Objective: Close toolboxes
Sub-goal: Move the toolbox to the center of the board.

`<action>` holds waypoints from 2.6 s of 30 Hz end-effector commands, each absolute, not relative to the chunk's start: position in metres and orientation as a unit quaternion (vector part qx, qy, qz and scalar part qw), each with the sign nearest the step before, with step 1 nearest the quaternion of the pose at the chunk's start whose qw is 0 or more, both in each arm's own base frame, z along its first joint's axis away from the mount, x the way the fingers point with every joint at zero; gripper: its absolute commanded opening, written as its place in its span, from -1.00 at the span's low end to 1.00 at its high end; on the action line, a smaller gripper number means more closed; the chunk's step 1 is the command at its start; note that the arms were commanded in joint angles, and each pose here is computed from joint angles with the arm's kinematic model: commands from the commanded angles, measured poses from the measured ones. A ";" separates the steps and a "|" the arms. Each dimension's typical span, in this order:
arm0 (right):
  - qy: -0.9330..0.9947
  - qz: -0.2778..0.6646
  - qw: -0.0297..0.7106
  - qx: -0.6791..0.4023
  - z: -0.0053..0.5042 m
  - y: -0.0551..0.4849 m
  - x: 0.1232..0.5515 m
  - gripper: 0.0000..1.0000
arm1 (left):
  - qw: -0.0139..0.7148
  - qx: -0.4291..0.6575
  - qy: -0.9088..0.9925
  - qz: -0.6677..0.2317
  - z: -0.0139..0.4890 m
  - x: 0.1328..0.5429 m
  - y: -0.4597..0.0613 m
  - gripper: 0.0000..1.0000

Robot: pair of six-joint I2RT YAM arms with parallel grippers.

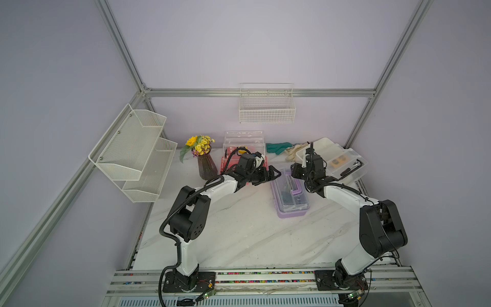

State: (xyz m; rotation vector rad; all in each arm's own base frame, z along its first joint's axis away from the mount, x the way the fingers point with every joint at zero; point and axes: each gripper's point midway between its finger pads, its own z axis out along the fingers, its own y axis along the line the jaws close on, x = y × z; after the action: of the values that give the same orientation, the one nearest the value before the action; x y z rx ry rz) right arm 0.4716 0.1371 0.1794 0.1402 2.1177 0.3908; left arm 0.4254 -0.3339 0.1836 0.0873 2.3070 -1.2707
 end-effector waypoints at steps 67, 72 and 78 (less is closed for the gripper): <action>0.895 0.329 0.155 -0.259 0.052 0.374 0.329 0.23 | 0.389 -0.190 0.837 -0.334 0.198 0.380 -0.080 1.00; 0.886 0.346 0.143 -0.274 0.058 0.393 0.298 0.22 | 0.390 -0.200 0.837 -0.326 0.196 0.381 -0.077 1.00; 0.866 0.379 0.121 -0.305 0.063 0.430 0.256 0.22 | 0.390 -0.221 0.839 -0.309 0.186 0.379 -0.068 1.00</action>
State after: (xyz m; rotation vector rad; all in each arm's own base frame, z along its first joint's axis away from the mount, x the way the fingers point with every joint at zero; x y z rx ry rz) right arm 0.3052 0.4260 0.0957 -0.8314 2.3652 1.0399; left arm 0.3827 -0.0779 0.1825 -0.5221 2.1723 -0.8126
